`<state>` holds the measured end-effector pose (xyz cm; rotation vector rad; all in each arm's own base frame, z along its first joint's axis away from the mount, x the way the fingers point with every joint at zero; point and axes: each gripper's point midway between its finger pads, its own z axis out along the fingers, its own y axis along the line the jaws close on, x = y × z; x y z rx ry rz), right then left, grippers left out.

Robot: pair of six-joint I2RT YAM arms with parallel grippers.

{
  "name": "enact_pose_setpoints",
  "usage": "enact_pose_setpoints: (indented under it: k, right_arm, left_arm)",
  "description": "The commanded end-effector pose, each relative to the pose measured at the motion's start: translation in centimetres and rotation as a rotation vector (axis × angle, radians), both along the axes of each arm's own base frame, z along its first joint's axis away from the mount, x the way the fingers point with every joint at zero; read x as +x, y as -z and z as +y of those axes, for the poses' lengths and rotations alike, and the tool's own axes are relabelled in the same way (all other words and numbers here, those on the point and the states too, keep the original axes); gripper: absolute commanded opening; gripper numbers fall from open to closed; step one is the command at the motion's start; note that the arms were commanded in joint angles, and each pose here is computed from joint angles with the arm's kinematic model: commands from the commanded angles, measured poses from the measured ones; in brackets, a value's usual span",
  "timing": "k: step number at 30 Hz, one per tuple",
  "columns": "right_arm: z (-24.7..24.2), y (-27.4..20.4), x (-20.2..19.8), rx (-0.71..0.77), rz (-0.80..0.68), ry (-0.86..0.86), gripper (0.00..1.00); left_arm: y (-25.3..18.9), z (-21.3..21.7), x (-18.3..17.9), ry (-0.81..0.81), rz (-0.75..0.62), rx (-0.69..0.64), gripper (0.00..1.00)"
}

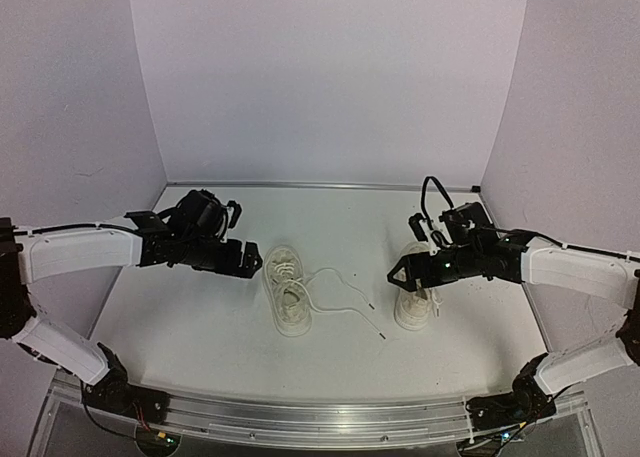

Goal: Tie the shoes

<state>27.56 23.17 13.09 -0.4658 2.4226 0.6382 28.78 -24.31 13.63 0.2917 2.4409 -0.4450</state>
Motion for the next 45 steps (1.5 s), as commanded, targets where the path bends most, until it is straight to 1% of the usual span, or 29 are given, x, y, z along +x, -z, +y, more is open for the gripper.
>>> enact_pose_setpoints:
  k: [1,2,4,5,8,10,13,17,20,22,29,31,33,39,42,45]
  right_arm:
    - [0.3,-1.2,0.1,0.037,-0.031,0.004,0.88]
    - [0.2,-1.3,0.0,0.041,-0.031,0.006,0.89]
    - [0.1,-2.0,-0.1,0.060,-0.043,0.014,0.89]
    - [0.0,-2.3,-0.2,0.068,-0.047,0.022,0.90]
    - [-0.5,-3.3,0.1,0.092,-0.060,0.057,0.91]
    - [-0.8,-3.6,0.3,0.102,-0.060,0.078,0.92]
    - [-1.5,-3.5,0.7,0.107,-0.052,0.106,0.92]
    - [-2.1,-3.4,0.6,0.129,-0.035,0.125,0.94]
    - [-2.6,-3.6,0.6,0.171,-0.018,0.137,0.96]
    - [-2.8,-3.7,0.5,0.184,-0.013,0.146,0.96]
    - [-3.6,-4.0,0.4,0.214,-0.009,0.159,0.97]
    - [-3.8,-4.0,0.4,0.219,-0.008,0.162,0.97]
    - [-4.0,-3.9,0.4,0.220,-0.004,0.166,0.97]
    - [-4.3,-4.0,0.4,0.227,-0.006,0.172,0.97]
    - [-4.4,-4.1,0.4,0.231,-0.005,0.175,0.97]
    - [-4.7,-4.1,0.4,0.230,-0.006,0.183,0.98]
  left_arm:
    - [-4.3,-5.7,-0.1,0.279,-0.132,-0.002,1.00]
    - [-4.7,-7.6,-0.9,0.375,-0.147,0.004,1.00]
    - [-4.4,-10.7,-2.4,0.523,-0.174,0.073,0.99]
    - [-3.2,-11.6,-2.9,0.588,-0.160,0.114,1.00]
    - [-1.8,-15.5,-4.8,0.781,-0.153,0.161,0.99]
    - [-0.8,-17.4,-5.3,0.862,-0.145,0.168,0.97]
    - [0.3,-20.1,-5.9,0.988,-0.136,0.156,0.93]
    - [2.6,-22.5,-6.3,1.116,-0.137,0.208,0.86]
    - [4.1,-23.8,-6.1,1.181,-0.120,0.232,0.77]
    - [4.8,-24.3,-6.1,1.218,-0.114,0.243,0.74]
    - [6.4,-26.3,-7.1,1.373,-0.113,0.215,0.58]
    - [6.8,-26.7,-7.2,1.397,-0.119,0.221,0.52]
    - [7.2,-27.0,-7.2,1.407,-0.122,0.229,0.49]
    - [8.9,-27.7,-6.3,1.408,-0.134,0.274,0.48]
    - [9.7,-27.8,-6.4,1.424,-0.124,0.282,0.47]
    - [10.7,-27.6,-6.8,1.443,-0.112,0.298,0.45]
